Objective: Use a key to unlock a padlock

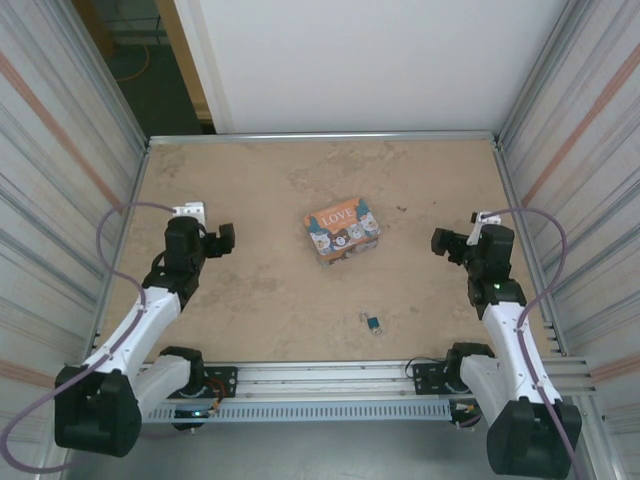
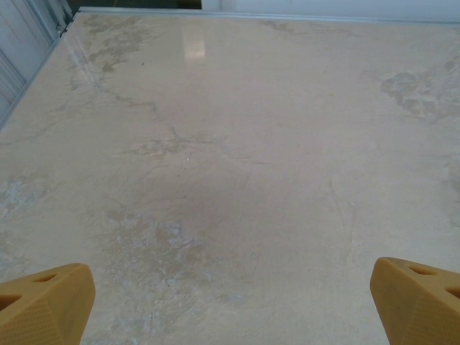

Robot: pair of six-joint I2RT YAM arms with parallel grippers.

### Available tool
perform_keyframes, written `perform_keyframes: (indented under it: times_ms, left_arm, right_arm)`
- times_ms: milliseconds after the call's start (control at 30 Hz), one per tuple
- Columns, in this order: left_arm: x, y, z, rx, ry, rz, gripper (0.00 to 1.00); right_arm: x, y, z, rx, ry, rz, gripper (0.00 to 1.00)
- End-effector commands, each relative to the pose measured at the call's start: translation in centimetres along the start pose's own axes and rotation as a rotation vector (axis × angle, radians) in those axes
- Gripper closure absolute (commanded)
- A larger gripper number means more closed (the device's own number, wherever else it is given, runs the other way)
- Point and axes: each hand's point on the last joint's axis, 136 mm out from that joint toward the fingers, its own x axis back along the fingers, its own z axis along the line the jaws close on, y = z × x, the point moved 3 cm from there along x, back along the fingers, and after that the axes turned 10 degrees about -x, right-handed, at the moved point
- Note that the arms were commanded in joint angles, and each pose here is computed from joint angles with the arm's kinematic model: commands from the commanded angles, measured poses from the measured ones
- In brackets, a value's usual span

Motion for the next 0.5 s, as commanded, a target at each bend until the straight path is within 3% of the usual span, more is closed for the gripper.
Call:
perform_keyframes:
  times_ms: [0, 167, 467]
  left_arm:
    - [-0.9, 0.2, 0.9, 0.000, 0.069, -0.021, 0.01]
    - [-2.6, -0.7, 0.6, -0.051, 0.068, 0.027, 0.01]
    - [-4.5, -0.5, -0.2, -0.123, 0.042, -0.037, 0.01]
  right_arm:
    - [-0.9, 0.9, -0.8, 0.065, -0.042, -0.078, 0.01]
    - [-2.6, 0.4, -1.1, 0.060, -0.039, -0.110, 0.01]
    - [-6.2, -0.1, -1.7, 0.087, -0.047, -0.158, 0.01]
